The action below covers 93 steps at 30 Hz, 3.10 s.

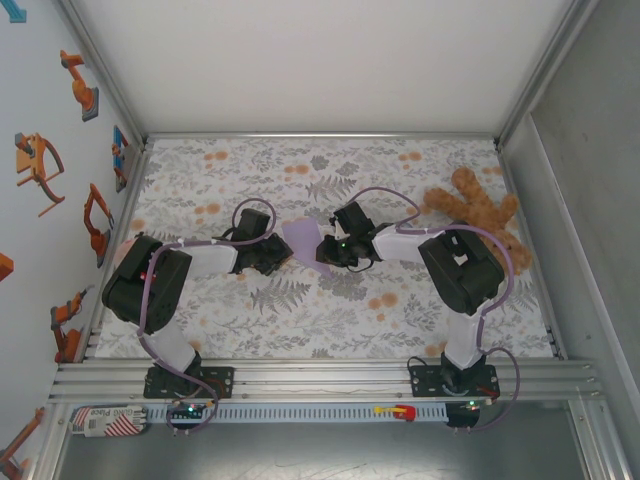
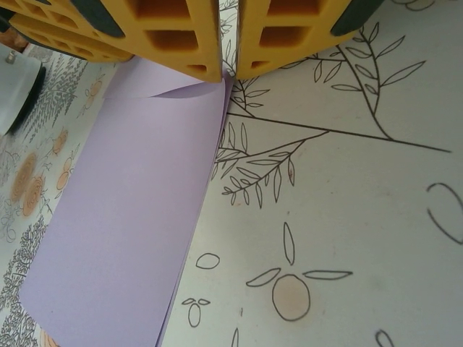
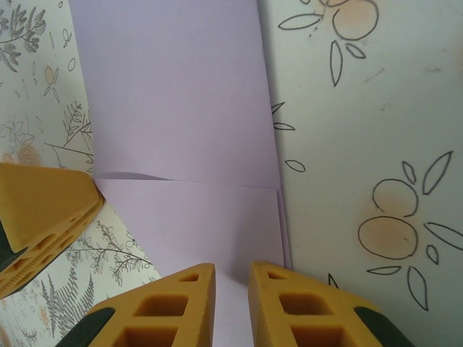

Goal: Fold a paper plane with a square sheet of paper (pick it up from the middle)
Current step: Fourth fold the wing at the center of the table.

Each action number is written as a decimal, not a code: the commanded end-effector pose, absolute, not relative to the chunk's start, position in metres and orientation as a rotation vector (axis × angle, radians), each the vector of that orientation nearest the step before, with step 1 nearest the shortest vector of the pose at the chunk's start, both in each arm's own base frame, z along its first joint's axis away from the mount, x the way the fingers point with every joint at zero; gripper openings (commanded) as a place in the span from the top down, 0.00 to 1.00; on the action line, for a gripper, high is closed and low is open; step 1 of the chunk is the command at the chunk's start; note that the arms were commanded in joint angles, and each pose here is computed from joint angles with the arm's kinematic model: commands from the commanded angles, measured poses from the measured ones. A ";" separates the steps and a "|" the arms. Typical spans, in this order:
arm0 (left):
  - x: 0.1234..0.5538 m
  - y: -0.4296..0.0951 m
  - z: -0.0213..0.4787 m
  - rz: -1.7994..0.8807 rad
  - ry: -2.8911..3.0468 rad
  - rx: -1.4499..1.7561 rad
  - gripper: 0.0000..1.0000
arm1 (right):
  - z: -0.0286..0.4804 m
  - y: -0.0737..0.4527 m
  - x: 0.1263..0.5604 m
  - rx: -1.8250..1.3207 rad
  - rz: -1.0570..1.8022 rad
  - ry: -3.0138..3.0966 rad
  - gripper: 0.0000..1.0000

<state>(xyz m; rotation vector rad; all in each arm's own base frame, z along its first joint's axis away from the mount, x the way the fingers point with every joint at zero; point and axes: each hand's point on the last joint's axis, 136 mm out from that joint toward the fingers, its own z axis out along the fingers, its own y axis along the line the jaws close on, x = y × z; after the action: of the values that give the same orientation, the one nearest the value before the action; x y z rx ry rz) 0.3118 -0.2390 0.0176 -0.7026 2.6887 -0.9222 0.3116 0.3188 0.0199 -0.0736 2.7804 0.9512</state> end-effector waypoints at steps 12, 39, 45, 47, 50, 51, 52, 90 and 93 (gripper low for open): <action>0.323 -0.251 0.037 -1.013 2.640 -0.638 0.83 | -0.015 0.301 0.305 -0.026 0.823 2.873 0.80; 0.328 -0.276 0.036 -1.210 2.618 -0.570 0.79 | -0.014 0.300 0.304 -0.025 0.823 2.866 0.80; 0.330 -0.277 0.033 -1.212 2.622 -0.580 0.84 | -0.007 0.302 0.306 -0.042 0.848 2.836 0.80; 0.330 -0.275 0.032 -1.201 2.624 -0.589 0.87 | 0.001 0.304 0.308 -0.077 0.863 2.812 0.79; 0.330 -0.272 0.030 -1.173 2.629 -0.605 0.92 | 0.022 0.303 0.317 -0.141 0.856 2.736 0.77; 0.330 -0.270 0.030 -1.164 2.628 -0.614 0.94 | 0.032 0.303 0.321 -0.167 0.853 2.704 0.75; 0.331 -0.269 0.030 -1.155 2.625 -0.620 0.95 | 0.041 0.301 0.324 -0.198 0.836 2.673 0.72; 0.335 -0.265 0.057 -1.002 2.656 -0.800 0.94 | 0.038 0.345 0.302 -0.982 0.429 2.340 0.63; 0.335 -0.264 0.060 -1.008 2.651 -0.806 0.93 | 0.035 0.343 0.303 -0.989 0.406 2.339 0.64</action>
<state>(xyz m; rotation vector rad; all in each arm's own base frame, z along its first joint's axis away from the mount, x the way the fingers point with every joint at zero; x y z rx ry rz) 0.3309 -0.2620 0.0413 -0.7943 2.6836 -0.9845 0.2942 0.3365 0.0316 -0.9761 2.3794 0.4382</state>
